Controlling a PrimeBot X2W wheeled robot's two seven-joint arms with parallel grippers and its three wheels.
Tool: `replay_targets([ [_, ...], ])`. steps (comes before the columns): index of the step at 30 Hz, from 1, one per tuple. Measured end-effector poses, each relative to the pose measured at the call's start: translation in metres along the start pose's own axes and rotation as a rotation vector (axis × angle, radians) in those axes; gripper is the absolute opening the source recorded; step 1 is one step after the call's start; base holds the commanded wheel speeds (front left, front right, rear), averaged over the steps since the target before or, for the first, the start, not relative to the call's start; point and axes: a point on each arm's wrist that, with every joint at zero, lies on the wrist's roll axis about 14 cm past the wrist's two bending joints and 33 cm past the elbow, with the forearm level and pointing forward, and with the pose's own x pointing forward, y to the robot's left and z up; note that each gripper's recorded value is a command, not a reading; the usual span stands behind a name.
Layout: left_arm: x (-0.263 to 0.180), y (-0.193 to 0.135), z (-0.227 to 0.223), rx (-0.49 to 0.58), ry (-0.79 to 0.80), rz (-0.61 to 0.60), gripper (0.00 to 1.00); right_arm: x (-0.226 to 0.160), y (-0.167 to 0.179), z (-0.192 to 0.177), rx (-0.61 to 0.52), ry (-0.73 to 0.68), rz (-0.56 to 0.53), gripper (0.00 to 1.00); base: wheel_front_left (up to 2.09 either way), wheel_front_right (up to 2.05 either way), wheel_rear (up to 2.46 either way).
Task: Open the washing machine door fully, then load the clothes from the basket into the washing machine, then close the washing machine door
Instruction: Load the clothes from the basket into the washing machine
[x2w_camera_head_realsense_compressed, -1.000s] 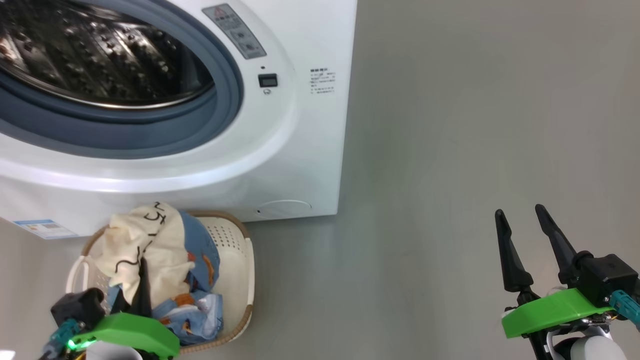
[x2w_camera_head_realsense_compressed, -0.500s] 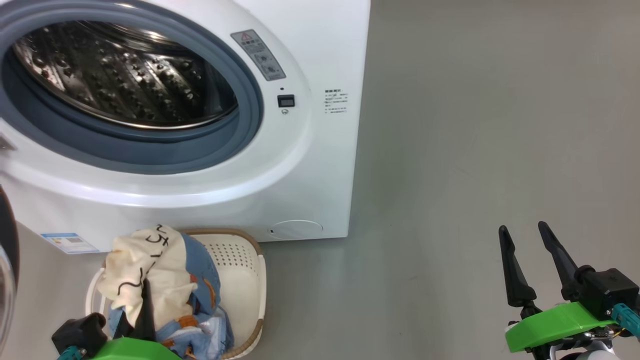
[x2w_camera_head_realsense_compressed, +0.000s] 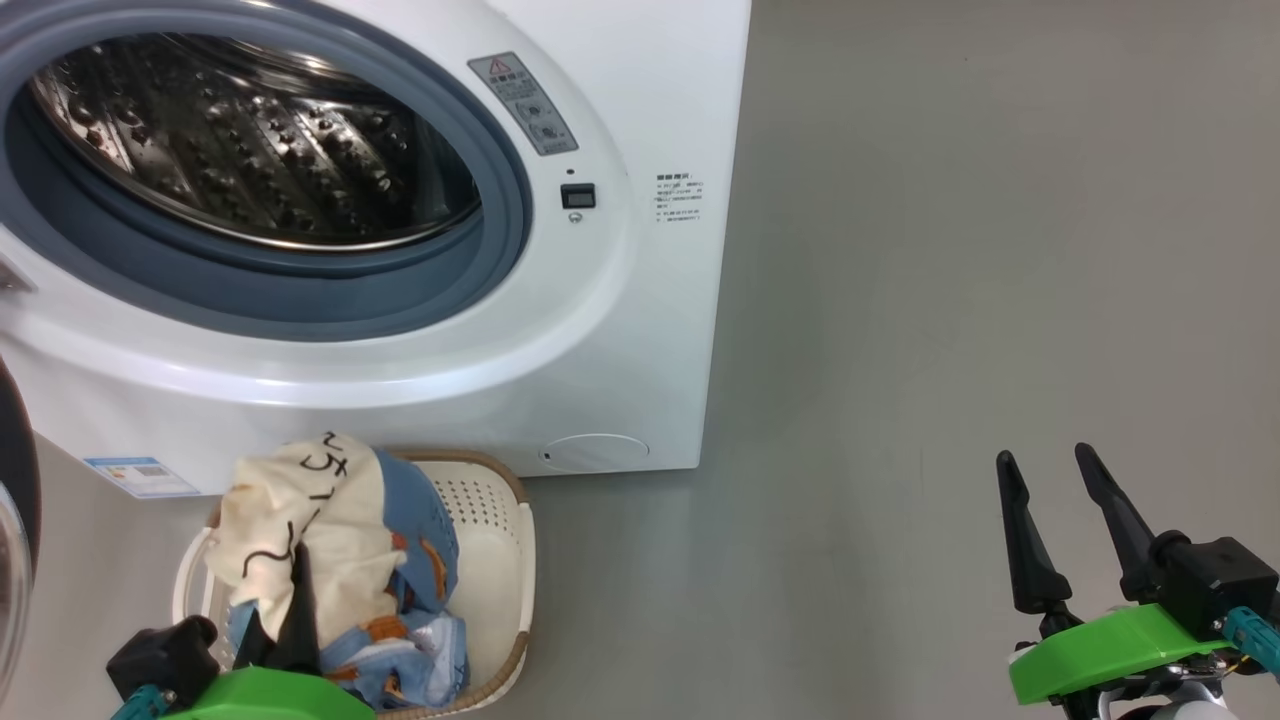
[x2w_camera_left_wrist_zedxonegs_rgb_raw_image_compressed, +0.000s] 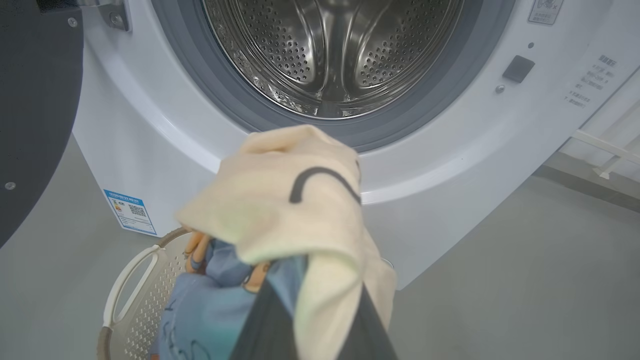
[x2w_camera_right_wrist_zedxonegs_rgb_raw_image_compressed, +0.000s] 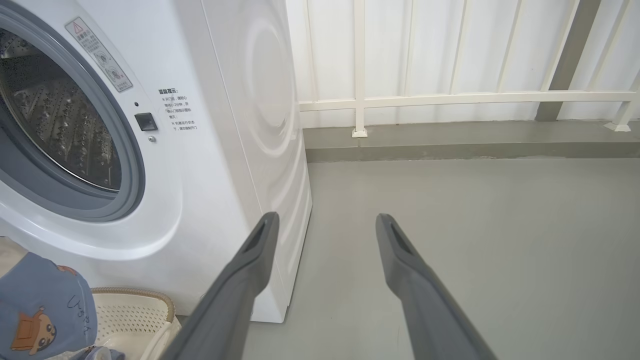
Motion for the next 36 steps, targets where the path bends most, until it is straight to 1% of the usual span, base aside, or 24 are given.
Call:
replay_targets([
  [8, 0.015, -0.007, 0.005, -0.005, -0.018, -0.020, 0.00, 0.002, 0.001, -0.016, 0.004, 0.044, 0.004, 1.00, 0.00, 0.00, 0.00],
  [16, 0.070, -0.027, 0.050, -0.022, -0.162, -0.068, 0.00, 0.008, -0.007, -0.039, 0.001, 0.103, -0.020, 1.00, 0.00, 0.00, 0.00],
  [17, 0.070, -0.027, 0.050, -0.022, -0.162, -0.068, 0.00, 0.008, -0.007, -0.039, 0.001, 0.103, -0.020, 1.00, 0.00, 0.00, 0.00],
  [21, 0.100, -0.033, 0.071, -0.027, -0.228, -0.084, 0.00, 0.014, -0.013, -0.048, -0.003, 0.123, -0.033, 1.00, 0.00, 0.00, 0.00],
  [28, 0.162, -0.034, 0.103, 0.001, -0.310, -0.112, 0.00, 0.020, -0.026, -0.067, -0.014, 0.159, -0.069, 1.00, 0.00, 0.00, 0.00],
  [31, 0.190, -0.033, 0.105, 0.011, -0.289, -0.117, 0.00, 0.021, -0.034, -0.077, -0.004, 0.173, -0.092, 1.00, 0.00, 0.00, 0.00],
  [36, 0.234, -0.026, 0.103, 0.069, -0.234, -0.125, 0.00, 0.022, -0.044, -0.093, 0.003, 0.204, -0.122, 1.00, 0.00, 0.00, 0.00],
])
